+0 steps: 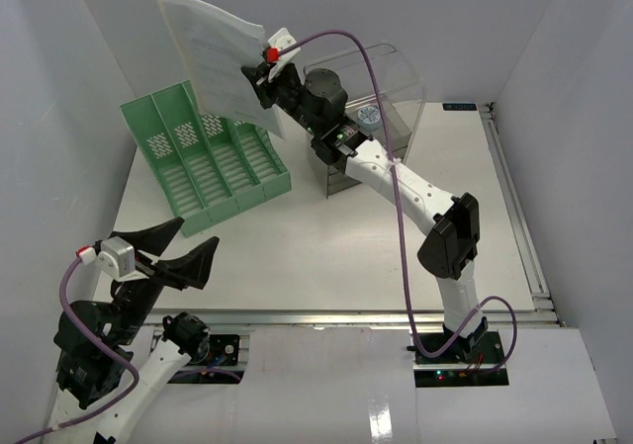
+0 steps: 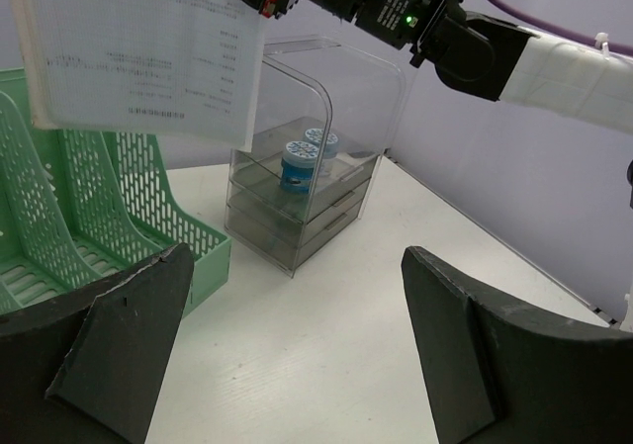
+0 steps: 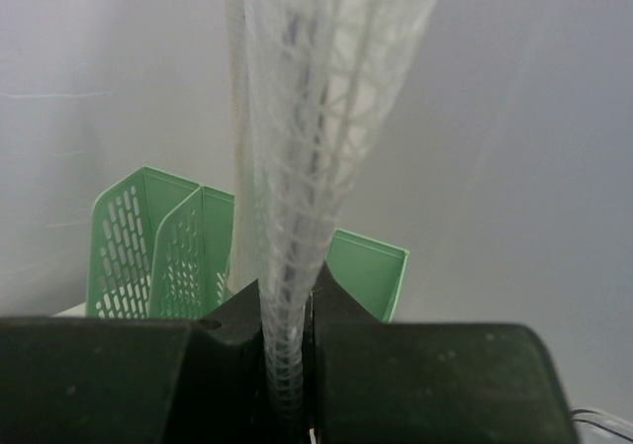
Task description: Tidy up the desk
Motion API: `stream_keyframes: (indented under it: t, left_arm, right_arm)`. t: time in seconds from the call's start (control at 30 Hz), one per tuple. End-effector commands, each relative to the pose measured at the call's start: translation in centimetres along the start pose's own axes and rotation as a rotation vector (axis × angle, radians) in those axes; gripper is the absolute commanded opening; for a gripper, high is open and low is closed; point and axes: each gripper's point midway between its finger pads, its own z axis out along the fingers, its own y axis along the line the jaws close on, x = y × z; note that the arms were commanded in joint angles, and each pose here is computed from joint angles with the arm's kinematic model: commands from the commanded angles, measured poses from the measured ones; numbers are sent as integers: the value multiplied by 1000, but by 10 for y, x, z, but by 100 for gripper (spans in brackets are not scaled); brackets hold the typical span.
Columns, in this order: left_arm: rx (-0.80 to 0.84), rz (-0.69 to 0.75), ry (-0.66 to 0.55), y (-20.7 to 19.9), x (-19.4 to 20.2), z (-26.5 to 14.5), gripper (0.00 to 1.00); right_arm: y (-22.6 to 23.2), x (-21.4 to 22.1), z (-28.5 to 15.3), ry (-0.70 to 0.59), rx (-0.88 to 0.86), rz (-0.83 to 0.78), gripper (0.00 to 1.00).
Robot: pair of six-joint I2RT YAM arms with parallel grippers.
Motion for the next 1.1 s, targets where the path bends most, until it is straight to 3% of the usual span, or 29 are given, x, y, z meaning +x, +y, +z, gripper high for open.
stream_keyframes:
  t: [0.0, 0.57, 0.77, 1.07]
  left_arm:
    - [-22, 16, 37, 6, 13, -2, 98]
    - [-90, -46, 33, 17, 21, -11, 98]
    - [-89, -55, 21, 17, 17, -20, 98]
    - [-91, -70, 15, 16, 12, -25, 98]
  right_arm:
    - [-19, -118, -16, -270, 69, -26, 8]
    - [13, -22, 22, -249, 62, 48, 8]
    - [4, -27, 24, -271, 94, 51, 8]
    - [31, -20, 22, -230, 1, 147, 8]
